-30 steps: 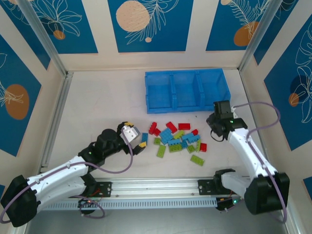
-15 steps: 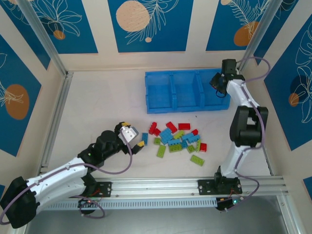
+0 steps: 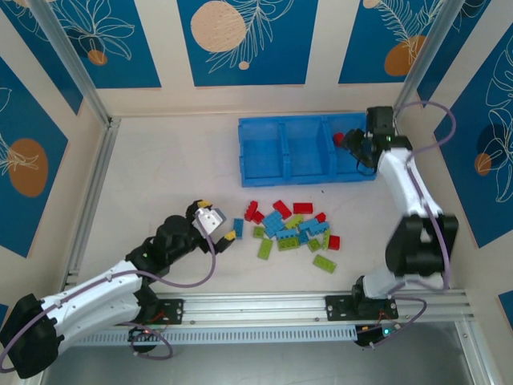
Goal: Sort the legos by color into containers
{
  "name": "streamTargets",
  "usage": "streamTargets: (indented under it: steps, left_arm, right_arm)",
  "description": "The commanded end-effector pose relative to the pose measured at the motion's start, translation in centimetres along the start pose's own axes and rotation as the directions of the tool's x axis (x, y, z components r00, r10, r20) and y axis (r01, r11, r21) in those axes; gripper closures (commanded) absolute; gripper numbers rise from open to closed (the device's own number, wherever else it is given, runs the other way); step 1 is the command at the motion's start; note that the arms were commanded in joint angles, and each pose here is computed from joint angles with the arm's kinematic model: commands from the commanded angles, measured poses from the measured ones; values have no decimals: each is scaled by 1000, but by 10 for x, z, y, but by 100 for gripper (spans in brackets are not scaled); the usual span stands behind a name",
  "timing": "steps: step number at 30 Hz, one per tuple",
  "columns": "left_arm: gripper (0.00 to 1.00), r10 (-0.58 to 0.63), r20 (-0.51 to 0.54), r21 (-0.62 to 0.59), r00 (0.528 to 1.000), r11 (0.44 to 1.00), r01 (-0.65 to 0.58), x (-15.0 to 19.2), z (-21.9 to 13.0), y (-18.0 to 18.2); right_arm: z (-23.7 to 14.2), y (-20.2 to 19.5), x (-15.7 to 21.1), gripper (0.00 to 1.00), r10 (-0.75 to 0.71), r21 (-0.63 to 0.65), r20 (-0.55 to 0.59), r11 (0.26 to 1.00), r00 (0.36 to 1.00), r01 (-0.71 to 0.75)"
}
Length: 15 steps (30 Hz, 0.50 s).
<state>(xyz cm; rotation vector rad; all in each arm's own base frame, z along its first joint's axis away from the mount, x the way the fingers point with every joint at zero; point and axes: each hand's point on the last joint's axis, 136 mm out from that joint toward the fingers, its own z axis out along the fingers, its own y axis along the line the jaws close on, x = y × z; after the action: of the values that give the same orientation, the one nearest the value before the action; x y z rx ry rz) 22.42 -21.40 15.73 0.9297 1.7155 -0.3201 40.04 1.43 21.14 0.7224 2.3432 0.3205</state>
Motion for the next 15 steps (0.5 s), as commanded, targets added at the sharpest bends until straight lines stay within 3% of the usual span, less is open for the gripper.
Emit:
streamTargets:
  steps: [1,5,9,12,15]
  left_arm:
    - [0,17,7,-17,1000,1000,-17,-3,-4,2]
    - [0,17,4,-13,1000,1000,-17,-2,-3,2]
    - [0,9,7,0,1000,1000,-9,-3,-1,0]
    - [0,4,1,12,1000,1000,-4,-3,0,-2]
    - [0,5,-2,7,1000,1000,-5,-3,0,-1]
  right_arm:
    - [-26,9,70,40,-140,-79,-65,988,988,135]
    - [-37,-15,150,40,-259,-55,-200,966,945,253]
    - [-35,-32,210,38,-404,-46,-404,905,821,423]
    - [-25,-50,223,28,-477,40,-491,824,729,566]
    - [-13,-48,227,19,-499,39,-526,795,689,605]
